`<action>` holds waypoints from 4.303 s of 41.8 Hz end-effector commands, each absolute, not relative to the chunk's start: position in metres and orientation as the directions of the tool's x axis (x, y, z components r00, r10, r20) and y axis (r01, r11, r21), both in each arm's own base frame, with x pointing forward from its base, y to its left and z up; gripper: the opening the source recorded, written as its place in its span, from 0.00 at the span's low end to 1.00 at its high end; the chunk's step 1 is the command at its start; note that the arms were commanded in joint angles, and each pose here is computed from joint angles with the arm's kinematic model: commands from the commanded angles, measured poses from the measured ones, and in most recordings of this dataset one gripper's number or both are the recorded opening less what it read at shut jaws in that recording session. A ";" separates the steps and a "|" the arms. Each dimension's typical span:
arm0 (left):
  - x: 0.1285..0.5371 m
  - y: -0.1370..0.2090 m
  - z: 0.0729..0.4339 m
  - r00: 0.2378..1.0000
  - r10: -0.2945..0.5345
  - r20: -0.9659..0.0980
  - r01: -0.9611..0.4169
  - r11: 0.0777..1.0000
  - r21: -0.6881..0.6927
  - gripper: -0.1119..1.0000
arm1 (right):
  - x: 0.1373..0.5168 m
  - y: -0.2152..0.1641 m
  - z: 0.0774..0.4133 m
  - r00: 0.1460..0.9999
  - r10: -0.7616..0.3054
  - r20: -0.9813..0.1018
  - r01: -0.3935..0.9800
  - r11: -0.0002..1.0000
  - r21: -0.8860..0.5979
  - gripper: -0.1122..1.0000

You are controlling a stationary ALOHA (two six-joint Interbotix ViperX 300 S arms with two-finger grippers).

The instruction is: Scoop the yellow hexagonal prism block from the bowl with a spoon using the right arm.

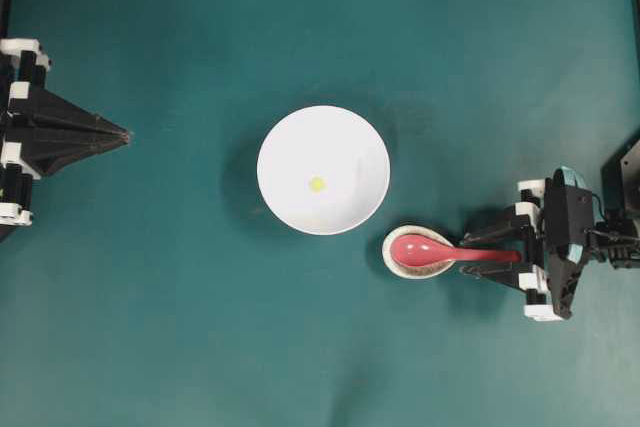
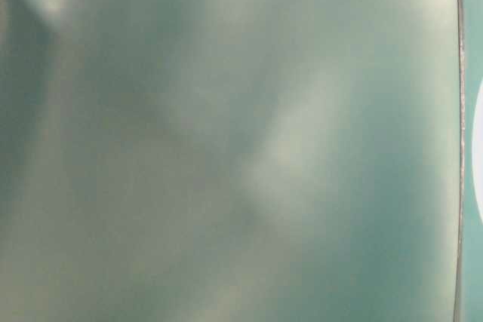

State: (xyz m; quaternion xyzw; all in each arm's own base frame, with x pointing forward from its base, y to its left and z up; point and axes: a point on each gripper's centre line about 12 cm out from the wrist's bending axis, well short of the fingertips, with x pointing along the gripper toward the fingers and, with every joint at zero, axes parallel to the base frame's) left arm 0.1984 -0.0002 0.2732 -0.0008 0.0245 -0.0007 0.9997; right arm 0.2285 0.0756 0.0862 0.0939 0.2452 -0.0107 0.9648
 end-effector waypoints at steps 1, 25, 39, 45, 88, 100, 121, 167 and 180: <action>0.200 -0.001 0.275 0.999 -0.005 -0.044 0.005 1.000 -0.002 0.11 | 0.231 0.077 0.093 0.894 0.032 -0.447 0.059 0.981 0.187 0.55; 0.200 -0.001 0.275 0.999 -0.005 -0.046 0.005 1.000 0.000 0.11 | 0.231 0.077 0.093 0.893 0.030 -0.448 0.060 0.981 0.186 0.54; 0.200 -0.001 0.275 0.999 -0.003 -0.046 0.003 1.000 0.000 0.11 | 0.231 0.077 0.093 0.895 0.030 -0.445 0.058 0.981 0.184 0.42; 0.200 -0.001 0.275 0.999 -0.003 -0.044 0.003 1.000 0.000 0.11 | 0.231 0.077 0.093 0.895 0.030 -0.445 0.058 0.982 0.182 0.31; 0.200 -0.001 0.268 0.995 -0.004 -0.104 -0.003 0.998 -0.066 0.11 | 0.255 0.062 0.188 0.926 0.096 -0.365 -0.006 0.971 0.240 0.31; 0.200 -0.001 0.268 0.994 -0.004 -0.106 -0.002 0.998 -0.057 0.11 | 0.282 0.035 0.229 0.876 0.117 -0.468 0.020 0.960 0.278 0.31; 0.200 0.000 0.266 0.992 -0.003 -0.124 -0.005 0.998 -0.058 0.11 | 0.324 -0.011 0.254 0.729 0.160 -0.666 0.082 0.945 0.317 0.31; 0.199 0.000 0.265 0.992 -0.003 -0.122 -0.004 0.998 -0.058 0.11 | 0.374 -0.031 0.236 0.436 0.106 -0.894 0.136 0.974 0.182 0.31; 0.199 0.000 0.265 0.992 -0.003 -0.122 -0.004 0.998 -0.058 0.11 | 0.381 -0.030 0.224 0.429 0.106 -0.897 0.136 0.974 0.180 0.31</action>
